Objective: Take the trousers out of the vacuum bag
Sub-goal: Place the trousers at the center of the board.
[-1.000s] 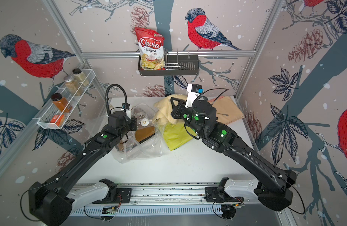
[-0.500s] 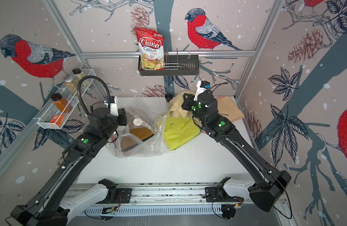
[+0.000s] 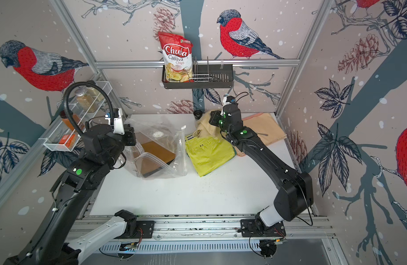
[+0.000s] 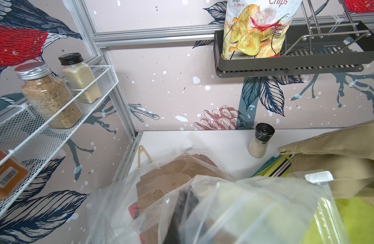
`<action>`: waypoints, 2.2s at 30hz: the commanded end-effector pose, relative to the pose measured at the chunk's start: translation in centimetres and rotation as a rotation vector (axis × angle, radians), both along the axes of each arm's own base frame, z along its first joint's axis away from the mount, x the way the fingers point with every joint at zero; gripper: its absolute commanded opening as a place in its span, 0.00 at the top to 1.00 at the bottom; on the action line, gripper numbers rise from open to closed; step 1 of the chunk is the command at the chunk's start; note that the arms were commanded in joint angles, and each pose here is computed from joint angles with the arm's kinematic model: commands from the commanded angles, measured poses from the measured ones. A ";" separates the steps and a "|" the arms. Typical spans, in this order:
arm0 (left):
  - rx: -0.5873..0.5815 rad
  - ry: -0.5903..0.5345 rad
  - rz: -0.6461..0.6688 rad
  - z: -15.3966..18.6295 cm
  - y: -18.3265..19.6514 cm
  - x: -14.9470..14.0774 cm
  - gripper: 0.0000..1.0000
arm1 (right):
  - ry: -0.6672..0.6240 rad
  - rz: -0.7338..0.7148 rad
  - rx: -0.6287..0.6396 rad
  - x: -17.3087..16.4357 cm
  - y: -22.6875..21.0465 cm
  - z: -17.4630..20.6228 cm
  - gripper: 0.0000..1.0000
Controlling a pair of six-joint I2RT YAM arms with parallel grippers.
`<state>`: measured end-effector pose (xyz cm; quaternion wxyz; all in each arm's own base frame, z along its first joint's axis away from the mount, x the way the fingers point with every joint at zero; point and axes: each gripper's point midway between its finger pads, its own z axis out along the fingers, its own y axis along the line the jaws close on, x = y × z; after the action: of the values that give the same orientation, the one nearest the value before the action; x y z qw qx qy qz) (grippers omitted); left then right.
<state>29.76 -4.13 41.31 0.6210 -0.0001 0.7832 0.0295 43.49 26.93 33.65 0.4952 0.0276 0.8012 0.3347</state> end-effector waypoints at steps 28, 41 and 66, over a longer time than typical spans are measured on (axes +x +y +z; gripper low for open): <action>0.001 -0.032 -0.026 0.5 -0.6 1.3 1.00 | 0.194 -0.057 0.122 -6.2 1.5 -12.1 1.00; 0.000 -0.042 -0.043 1.4 -1.0 1.6 1.00 | 0.319 -0.144 0.080 -8.0 -1.1 -17.8 1.00; 0.014 0.003 -0.084 -0.9 -1.8 1.8 1.00 | 0.116 -0.029 -0.093 -12.1 -0.7 -18.8 0.27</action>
<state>31.34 -5.73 39.50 0.6057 0.0368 0.7947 0.0146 31.47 25.73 13.81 0.4213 0.0620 0.8575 0.2887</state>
